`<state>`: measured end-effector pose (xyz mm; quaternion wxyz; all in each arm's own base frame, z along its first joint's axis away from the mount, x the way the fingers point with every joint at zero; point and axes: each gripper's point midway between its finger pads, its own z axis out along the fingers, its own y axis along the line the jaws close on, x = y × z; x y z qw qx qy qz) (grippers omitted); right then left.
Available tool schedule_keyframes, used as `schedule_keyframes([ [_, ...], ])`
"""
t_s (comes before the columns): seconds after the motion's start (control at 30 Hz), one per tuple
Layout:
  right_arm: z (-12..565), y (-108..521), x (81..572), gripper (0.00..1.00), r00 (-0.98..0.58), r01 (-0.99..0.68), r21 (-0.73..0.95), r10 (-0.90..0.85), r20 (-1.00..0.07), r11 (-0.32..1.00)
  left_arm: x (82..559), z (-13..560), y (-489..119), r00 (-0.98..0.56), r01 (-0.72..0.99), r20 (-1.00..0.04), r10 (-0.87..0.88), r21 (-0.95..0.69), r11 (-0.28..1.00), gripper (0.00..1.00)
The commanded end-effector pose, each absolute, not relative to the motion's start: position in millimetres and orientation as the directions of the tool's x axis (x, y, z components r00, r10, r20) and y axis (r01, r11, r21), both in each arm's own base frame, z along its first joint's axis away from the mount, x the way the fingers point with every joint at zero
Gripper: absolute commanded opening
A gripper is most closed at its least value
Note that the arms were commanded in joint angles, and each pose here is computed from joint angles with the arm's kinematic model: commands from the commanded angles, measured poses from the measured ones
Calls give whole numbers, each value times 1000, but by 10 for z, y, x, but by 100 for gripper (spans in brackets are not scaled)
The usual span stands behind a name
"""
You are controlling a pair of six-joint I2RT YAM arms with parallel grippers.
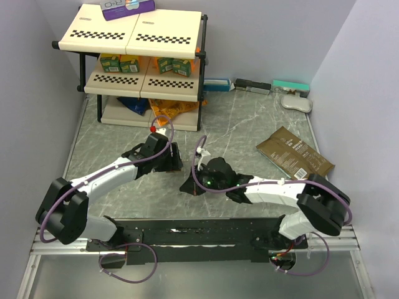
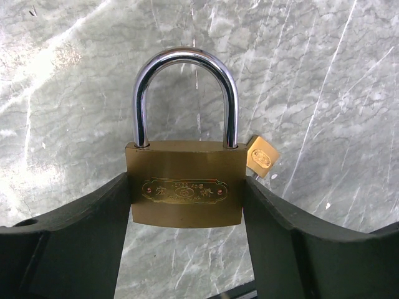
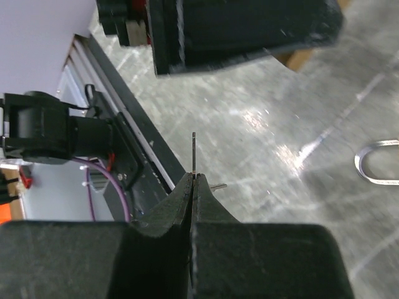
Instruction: Unlock with the key
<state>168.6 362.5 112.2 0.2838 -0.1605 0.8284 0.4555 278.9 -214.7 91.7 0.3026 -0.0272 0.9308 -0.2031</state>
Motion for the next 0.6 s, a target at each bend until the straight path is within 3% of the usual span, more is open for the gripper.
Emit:
schedule_keyframes([
  [0.0, 1406, 3902, 1753, 0, -777, -554, 712, 41, -629, 432, 2963, 1331, -2284, -738, 128, -630, -241, -482, 867, 1],
  [0.57, 1278, 3949, 2081, 0, -793, -516, 731, 74, -605, 446, 2945, 1473, -2332, -721, 168, -646, -252, -516, 840, 1],
])
